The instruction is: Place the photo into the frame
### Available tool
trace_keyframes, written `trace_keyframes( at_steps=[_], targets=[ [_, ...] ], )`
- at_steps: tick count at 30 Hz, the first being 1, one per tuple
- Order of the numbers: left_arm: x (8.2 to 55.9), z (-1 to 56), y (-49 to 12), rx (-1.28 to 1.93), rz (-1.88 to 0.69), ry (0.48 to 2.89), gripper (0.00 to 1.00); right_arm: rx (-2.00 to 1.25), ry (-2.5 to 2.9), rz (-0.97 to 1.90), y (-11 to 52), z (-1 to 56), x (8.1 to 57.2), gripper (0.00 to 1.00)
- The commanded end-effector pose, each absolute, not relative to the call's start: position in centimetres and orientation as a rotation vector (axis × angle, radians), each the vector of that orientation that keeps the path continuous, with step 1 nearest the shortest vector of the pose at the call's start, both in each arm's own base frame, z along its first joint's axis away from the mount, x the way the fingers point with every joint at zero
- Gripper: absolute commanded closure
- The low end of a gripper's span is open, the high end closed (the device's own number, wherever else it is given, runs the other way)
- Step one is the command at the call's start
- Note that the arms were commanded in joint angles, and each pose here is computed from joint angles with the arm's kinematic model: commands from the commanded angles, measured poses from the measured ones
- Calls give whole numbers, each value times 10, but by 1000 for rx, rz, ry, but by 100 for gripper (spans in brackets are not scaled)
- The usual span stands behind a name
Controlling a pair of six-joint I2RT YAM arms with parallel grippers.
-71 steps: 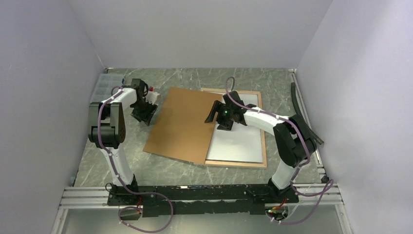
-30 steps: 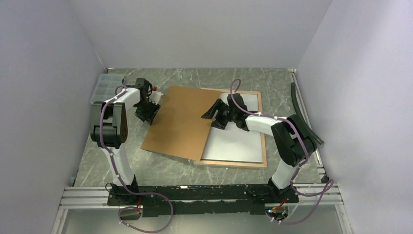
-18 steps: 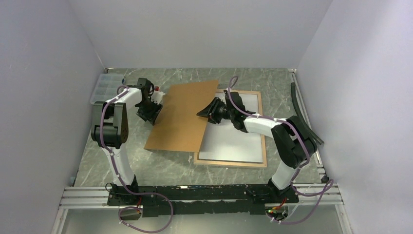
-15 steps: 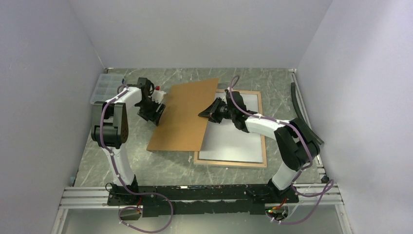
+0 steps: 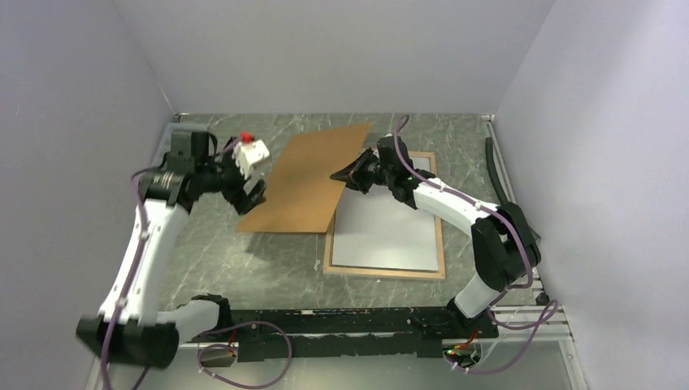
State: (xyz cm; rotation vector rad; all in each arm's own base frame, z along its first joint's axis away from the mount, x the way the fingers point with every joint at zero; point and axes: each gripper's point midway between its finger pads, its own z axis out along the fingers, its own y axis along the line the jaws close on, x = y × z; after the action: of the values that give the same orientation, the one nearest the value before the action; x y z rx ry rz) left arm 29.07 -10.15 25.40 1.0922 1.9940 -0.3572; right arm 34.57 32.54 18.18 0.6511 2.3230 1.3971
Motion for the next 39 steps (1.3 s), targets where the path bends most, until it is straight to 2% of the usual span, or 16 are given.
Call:
trace_keyframes(
  at_steps=[1,6,12,19,24,26,31,35,37,39],
  targets=[
    [231,240,-113,1445,-341,1787,6,599,2071,1649,335,290,358,100],
    [216,233,-104,1665,-58,1528,6,611,2014,1764,339,315,353,100],
    [245,258,-105,1582,175,1315,12,632,1969,1822,336,330,341,100],
    [247,288,-125,1530,197,1102,18,623,1957,1841,342,343,330,100],
    [248,297,-134,1552,196,1042,21,603,1960,1845,353,349,325,100],
    [249,301,-136,1560,195,1025,26,601,1964,1842,355,349,324,100],
    [244,297,-138,1599,189,1007,48,590,1956,1863,360,353,318,100],
    [242,292,-140,1627,241,914,72,572,1970,1867,366,353,313,98],
    [240,292,-141,1636,268,863,83,563,1986,1863,369,352,309,92],
    [240,295,-142,1635,286,830,91,550,2001,1860,370,349,305,79]
  ],
)
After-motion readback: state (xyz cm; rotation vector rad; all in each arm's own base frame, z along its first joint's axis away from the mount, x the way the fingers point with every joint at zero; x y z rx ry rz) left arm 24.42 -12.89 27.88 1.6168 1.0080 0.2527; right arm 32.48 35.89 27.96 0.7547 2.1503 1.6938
